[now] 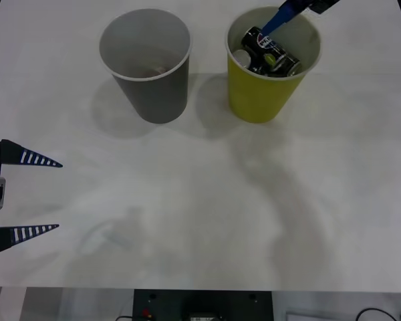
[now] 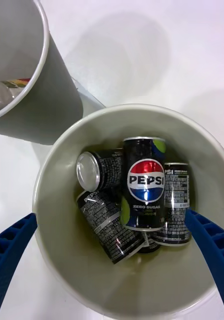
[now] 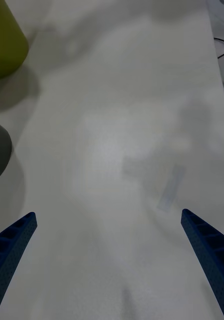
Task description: Put the can into the green bin and the plastic bottle into the gray bin
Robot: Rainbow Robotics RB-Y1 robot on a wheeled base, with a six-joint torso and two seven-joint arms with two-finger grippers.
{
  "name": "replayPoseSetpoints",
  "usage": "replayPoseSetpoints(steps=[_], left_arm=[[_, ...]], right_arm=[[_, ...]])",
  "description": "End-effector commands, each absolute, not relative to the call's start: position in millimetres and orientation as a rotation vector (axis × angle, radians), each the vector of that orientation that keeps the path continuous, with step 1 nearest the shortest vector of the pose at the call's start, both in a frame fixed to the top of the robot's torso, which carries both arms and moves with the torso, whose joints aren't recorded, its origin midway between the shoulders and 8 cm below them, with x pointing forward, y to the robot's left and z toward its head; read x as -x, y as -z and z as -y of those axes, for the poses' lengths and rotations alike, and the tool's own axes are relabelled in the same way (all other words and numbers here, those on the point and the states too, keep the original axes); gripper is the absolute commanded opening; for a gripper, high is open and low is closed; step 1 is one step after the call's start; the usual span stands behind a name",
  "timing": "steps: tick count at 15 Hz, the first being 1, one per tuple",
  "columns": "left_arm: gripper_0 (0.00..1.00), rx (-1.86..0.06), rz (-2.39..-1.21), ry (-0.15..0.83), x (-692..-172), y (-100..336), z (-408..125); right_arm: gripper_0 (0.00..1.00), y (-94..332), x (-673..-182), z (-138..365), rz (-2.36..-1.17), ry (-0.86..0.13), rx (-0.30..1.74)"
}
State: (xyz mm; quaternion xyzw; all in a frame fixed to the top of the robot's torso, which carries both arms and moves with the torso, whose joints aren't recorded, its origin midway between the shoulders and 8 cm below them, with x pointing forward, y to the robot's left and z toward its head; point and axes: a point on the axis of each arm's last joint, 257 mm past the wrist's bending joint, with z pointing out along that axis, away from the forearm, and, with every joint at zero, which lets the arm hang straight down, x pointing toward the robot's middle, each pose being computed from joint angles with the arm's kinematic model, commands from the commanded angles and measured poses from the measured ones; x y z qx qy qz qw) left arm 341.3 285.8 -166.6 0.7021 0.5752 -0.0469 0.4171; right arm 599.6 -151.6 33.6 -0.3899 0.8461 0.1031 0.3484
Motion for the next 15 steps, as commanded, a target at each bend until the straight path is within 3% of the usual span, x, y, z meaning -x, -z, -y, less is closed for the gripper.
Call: replayPoseSetpoints(steps=[1, 6, 15], left_arm=[[1.00, -1.762, -1.444, 0.118, -341.3, 166.6, -285.8], [1.00, -1.762, -1.444, 0.118, -341.3, 166.6, -285.8], [1.00, -1.762, -1.444, 0.118, -341.3, 166.6, -285.8]], right_arm=[[1.00, -43.6, -580.9, 162.0, -2.179, -0.337, 1.057], [1.00, -47.9, -549.4, 173.6, -2.068, -0.369, 1.138], [1.00, -3.2, -476.6, 193.5, -1.903, -0.311, 1.314]])
